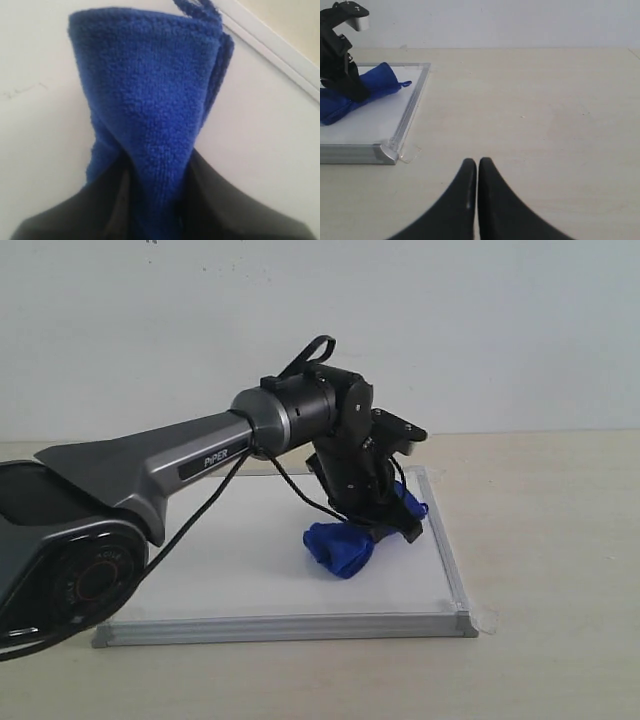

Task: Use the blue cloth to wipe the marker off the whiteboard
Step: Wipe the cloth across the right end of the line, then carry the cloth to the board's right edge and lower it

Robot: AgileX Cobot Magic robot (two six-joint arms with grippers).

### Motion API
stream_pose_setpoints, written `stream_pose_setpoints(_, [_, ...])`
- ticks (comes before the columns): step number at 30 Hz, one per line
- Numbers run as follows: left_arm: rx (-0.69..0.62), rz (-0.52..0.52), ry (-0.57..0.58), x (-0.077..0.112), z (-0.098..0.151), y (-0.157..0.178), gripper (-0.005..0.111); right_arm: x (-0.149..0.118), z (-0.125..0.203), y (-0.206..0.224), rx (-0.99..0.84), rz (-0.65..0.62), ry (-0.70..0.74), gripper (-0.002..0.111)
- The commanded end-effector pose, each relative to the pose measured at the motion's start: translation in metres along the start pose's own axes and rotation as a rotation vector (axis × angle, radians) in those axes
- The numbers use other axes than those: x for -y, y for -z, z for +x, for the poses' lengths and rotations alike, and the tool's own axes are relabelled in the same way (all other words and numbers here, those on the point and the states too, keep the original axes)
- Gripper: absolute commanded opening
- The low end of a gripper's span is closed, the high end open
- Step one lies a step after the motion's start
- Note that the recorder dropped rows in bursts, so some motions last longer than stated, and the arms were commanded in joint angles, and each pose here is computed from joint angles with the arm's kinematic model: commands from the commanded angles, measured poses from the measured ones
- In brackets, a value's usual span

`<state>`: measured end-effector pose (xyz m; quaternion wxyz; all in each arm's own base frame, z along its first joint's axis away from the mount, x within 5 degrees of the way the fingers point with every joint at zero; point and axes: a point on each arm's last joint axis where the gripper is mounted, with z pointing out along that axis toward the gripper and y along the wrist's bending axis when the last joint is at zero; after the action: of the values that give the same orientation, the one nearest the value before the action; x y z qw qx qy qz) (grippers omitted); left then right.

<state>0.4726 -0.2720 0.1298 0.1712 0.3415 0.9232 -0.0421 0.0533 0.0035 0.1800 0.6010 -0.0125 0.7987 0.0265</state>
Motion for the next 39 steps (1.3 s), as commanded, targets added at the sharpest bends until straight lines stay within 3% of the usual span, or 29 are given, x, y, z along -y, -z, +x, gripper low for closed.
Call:
stream_pose_setpoints(1, [-0.118, -0.120, 0.170, -0.055, 0.024, -0.006, 0.004, 0.000, -0.001, 0.001, 0.010, 0.007, 0.005, 0.001])
stream_pose_setpoints(4, [-0.176, -0.117, 0.266, -0.081, 0.038, -0.003, 0.004, 0.000, -0.001, 0.001, 0.010, 0.007, 0.005, 0.001])
stream_pose_setpoints(6, [-0.188, -0.060, 0.313, -0.085, 0.042, -0.002, 0.004, 0.000, -0.001, 0.001, 0.010, 0.007, 0.005, 0.001])
stream_pose_setpoints(9, [-0.145, 0.125, 0.311, -0.074, 0.037, -0.002, 0.004, 0.000, -0.001, 0.001, 0.010, 0.007, 0.005, 0.001])
stream_pose_setpoints(12, [-0.062, 0.333, 0.218, -0.051, 0.026, 0.001, 0.004, 0.000, -0.001, 0.001, 0.010, 0.007, 0.005, 0.001])
stream_pose_setpoints(15, [-0.016, 0.445, 0.179, -0.028, 0.017, 0.003, 0.004, 0.000, -0.001, 0.001, 0.010, 0.007, 0.005, 0.001])
stream_pose_setpoints(20, [-0.017, 0.476, 0.118, 0.006, 0.008, 0.006, 0.004, 0.000, -0.001, 0.001, 0.010, 0.007, 0.005, 0.001])
stream_pose_setpoints(24, [0.012, 0.558, 0.112, 0.033, -0.001, 0.016, 0.004, 0.000, -0.001, 0.001, 0.010, 0.007, 0.005, 0.001])
stream_pose_setpoints(27, [0.033, 0.607, 0.163, 0.038, -0.006, 0.026, 0.004, 0.000, -0.001, 0.001, 0.010, 0.007, 0.005, 0.001])
stream_pose_setpoints(35, [0.291, 0.601, 0.486, 0.032, -0.036, 0.034, 0.004, 0.000, -0.001, 0.001, 0.010, 0.007, 0.005, 0.001])
stream_pose_setpoints(39, [0.349, 0.599, 0.580, 0.033, -0.043, 0.035, 0.004, 0.000, -0.001, 0.001, 0.010, 0.007, 0.005, 0.001])
